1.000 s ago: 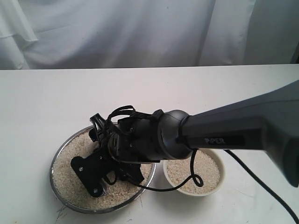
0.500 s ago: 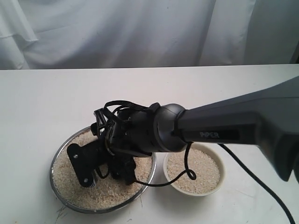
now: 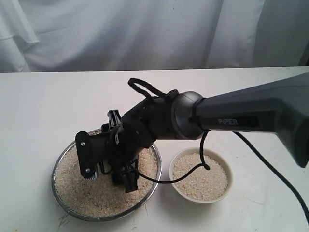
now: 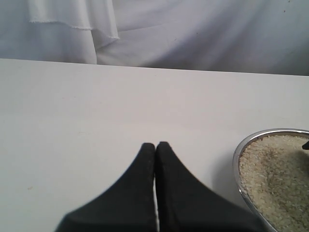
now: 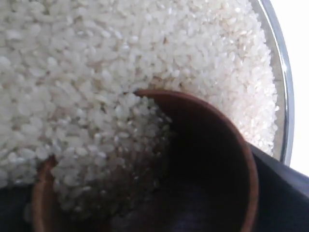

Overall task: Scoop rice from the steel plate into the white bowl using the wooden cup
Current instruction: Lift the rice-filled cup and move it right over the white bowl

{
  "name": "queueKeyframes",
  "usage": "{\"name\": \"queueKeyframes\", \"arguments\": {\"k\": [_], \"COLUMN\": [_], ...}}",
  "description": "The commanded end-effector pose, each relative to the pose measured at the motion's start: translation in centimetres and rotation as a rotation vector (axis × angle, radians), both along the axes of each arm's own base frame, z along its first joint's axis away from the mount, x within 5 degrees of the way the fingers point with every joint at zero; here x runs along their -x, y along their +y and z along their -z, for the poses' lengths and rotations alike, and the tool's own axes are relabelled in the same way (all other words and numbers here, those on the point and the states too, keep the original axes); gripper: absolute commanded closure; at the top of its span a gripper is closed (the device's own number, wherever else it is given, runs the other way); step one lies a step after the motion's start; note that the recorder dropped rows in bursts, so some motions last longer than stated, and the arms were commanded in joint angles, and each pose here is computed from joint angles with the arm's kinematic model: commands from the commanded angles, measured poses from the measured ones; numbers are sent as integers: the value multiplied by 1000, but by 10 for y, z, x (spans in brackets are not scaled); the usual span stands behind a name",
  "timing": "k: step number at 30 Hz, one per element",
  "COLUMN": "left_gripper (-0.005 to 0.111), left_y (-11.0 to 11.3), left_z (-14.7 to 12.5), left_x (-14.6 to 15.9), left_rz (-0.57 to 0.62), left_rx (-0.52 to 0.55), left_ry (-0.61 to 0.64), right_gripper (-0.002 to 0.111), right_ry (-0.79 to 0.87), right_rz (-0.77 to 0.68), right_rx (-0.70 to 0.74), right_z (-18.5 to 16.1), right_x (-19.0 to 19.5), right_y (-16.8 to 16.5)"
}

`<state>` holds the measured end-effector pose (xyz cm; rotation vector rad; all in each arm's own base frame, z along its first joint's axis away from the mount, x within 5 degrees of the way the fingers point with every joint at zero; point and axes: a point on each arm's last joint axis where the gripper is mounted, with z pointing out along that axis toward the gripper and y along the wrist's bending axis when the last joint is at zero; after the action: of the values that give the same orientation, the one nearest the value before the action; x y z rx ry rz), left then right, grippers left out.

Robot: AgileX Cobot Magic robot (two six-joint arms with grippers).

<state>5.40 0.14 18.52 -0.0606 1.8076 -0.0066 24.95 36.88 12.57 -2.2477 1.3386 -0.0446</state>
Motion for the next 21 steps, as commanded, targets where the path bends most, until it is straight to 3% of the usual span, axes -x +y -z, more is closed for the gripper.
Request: {"name": "queueKeyframes", "arguments": {"k": [1, 10, 21], "left_gripper": [107, 107, 107], "left_y": [0, 0, 0], "left_z": [1, 1, 1], "left_x": [0, 0, 0], "left_rz": [-2, -2, -2], "left_rx": [2, 2, 2], "left_ry": [-6, -6, -6], "right_gripper": [108, 108, 108], "right_ry": [79, 152, 95], "right_rz": [46, 63, 155], "right_rx": [-33, -102, -185], "right_z": [-16, -42, -95], "right_x": [-7, -17, -42], "right_y": [-10, -25, -66]}}
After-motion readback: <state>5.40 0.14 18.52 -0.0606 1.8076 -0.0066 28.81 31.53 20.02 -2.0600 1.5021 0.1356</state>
